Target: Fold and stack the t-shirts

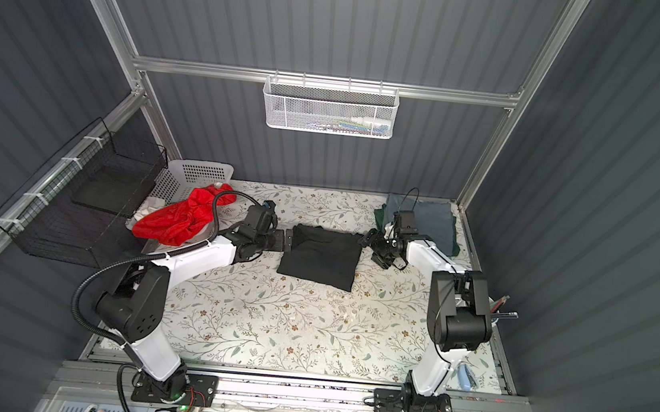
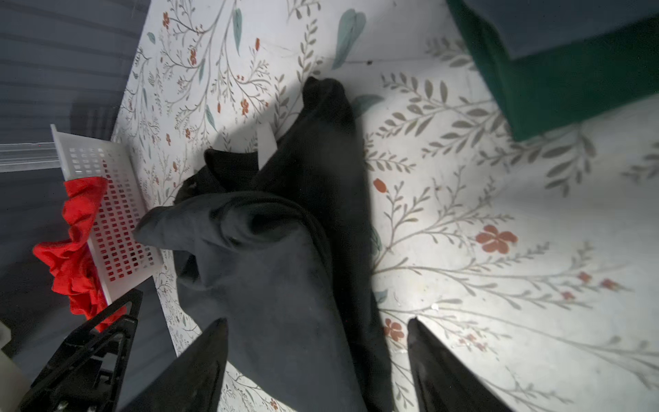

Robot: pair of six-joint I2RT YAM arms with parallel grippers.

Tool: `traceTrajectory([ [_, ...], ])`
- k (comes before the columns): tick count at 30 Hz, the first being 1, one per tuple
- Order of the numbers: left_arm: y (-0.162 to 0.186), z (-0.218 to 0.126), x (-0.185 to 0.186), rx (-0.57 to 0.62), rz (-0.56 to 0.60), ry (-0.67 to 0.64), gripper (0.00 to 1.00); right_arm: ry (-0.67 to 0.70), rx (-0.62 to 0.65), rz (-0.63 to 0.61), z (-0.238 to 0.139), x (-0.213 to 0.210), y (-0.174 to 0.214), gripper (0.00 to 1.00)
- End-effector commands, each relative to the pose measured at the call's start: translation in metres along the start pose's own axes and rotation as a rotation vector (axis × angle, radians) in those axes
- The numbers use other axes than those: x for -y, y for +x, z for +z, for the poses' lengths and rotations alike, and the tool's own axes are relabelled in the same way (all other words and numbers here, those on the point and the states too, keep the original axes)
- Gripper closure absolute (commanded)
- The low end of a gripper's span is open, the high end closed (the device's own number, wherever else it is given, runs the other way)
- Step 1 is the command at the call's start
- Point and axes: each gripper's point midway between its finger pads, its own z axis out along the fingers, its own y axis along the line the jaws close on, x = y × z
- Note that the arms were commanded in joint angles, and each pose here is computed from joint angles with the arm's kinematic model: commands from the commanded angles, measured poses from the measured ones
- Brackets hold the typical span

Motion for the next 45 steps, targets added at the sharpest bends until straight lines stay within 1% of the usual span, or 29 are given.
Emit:
traceTrajectory([
  [1, 0.009, 0.025, 0.012, -0.085, 0.018, 0.060, 0.00, 0.030, -0.020, -0.045, 0.009, 0.008, 0.012, 0.22],
  [4, 0.012, 0.046, 0.014, -0.138, 0.033, 0.056, 0.00, 0.053, -0.047, -0.069, 0.016, 0.012, 0.019, 0.22],
  [7, 0.015, 0.064, 0.011, -0.166, 0.034, 0.028, 0.00, 0.086, -0.047, -0.072, 0.023, 0.020, 0.017, 0.23],
  [8, 0.004, 0.067, 0.014, -0.149, 0.033, 0.026, 0.00, 0.097, -0.043, -0.080, 0.024, 0.022, 0.015, 0.23],
  [10, 0.002, 0.073, 0.013, -0.154, 0.026, 0.014, 0.00, 0.117, -0.044, -0.088, 0.030, 0.025, 0.011, 0.24],
  [17, -0.008, 0.076, 0.011, -0.124, 0.027, -0.005, 0.00, 0.151, -0.034, -0.099, 0.042, 0.026, -0.006, 0.29],
  [27, -0.004, 0.093, 0.002, -0.164, 0.042, -0.042, 0.00, 0.134, -0.038, -0.079, 0.057, 0.021, -0.017, 0.40],
  [32, 0.000, 0.101, -0.002, -0.189, 0.037, -0.052, 0.00, 0.116, -0.050, -0.068, 0.064, 0.018, -0.017, 0.43],
  [35, 0.002, 0.106, -0.003, -0.198, 0.035, -0.051, 0.00, 0.132, -0.046, -0.073, 0.066, 0.018, -0.019, 0.43],
  [45, 0.009, 0.115, -0.011, -0.225, 0.020, -0.058, 0.00, 0.059, -0.057, -0.041, 0.079, 0.008, -0.021, 0.51],
])
